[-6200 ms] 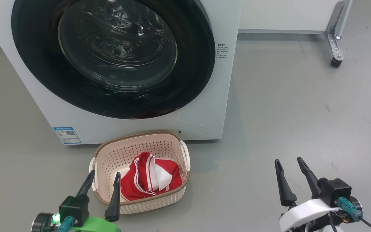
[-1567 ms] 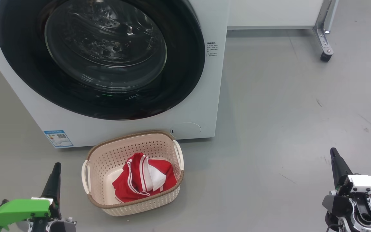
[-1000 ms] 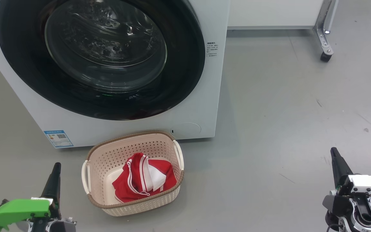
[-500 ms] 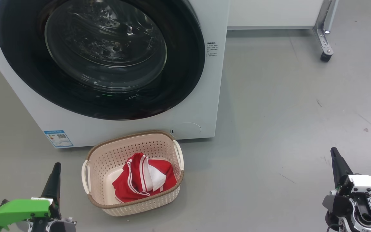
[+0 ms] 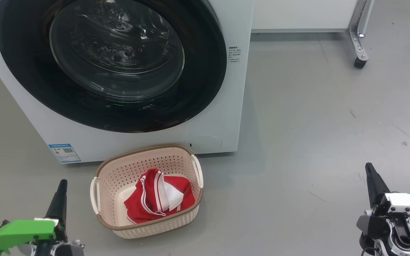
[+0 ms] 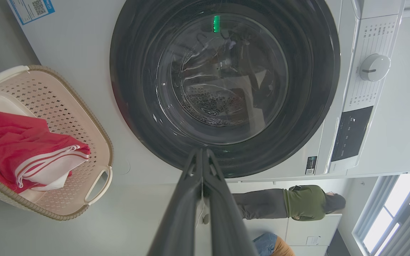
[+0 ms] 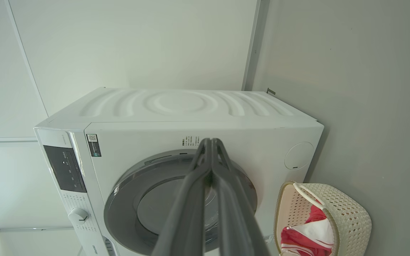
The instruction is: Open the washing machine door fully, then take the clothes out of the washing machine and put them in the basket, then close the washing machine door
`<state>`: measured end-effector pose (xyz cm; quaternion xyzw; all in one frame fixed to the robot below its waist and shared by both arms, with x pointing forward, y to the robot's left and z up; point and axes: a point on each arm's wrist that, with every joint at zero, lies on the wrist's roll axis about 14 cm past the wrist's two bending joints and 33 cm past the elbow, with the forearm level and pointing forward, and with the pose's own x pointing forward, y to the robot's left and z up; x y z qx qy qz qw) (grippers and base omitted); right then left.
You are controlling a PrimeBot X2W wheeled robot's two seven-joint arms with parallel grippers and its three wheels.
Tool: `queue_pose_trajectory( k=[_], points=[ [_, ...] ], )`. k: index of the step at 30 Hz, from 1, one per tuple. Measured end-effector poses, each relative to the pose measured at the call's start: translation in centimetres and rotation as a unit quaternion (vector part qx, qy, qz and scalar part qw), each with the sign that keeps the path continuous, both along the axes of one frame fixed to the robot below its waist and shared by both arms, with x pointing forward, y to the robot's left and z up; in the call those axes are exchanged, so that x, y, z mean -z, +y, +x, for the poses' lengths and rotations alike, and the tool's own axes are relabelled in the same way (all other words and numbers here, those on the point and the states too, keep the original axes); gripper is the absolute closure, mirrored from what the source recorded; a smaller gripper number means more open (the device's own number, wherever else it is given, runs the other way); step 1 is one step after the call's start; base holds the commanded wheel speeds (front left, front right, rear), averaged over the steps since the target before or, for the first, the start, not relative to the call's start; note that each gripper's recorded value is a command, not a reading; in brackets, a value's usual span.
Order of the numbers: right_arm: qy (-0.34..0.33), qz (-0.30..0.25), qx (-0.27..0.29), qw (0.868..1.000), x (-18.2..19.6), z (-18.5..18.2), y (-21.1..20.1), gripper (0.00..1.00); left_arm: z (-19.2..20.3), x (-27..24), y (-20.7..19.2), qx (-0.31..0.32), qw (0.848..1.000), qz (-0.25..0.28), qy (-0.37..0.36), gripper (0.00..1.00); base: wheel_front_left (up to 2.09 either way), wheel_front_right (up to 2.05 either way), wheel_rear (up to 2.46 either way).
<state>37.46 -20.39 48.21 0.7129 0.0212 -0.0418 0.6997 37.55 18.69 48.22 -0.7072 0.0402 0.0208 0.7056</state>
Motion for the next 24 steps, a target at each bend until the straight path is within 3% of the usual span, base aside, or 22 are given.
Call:
queue_pose_trajectory(
  k=[24],
  points=[
    [0.000,0.000,0.000,1.000,0.04,-0.01,-0.02,1.00,0.00,0.01,0.01,0.000,1.000,0.000,-0.001,1.00,0.00,0.00,0.00]
  ],
)
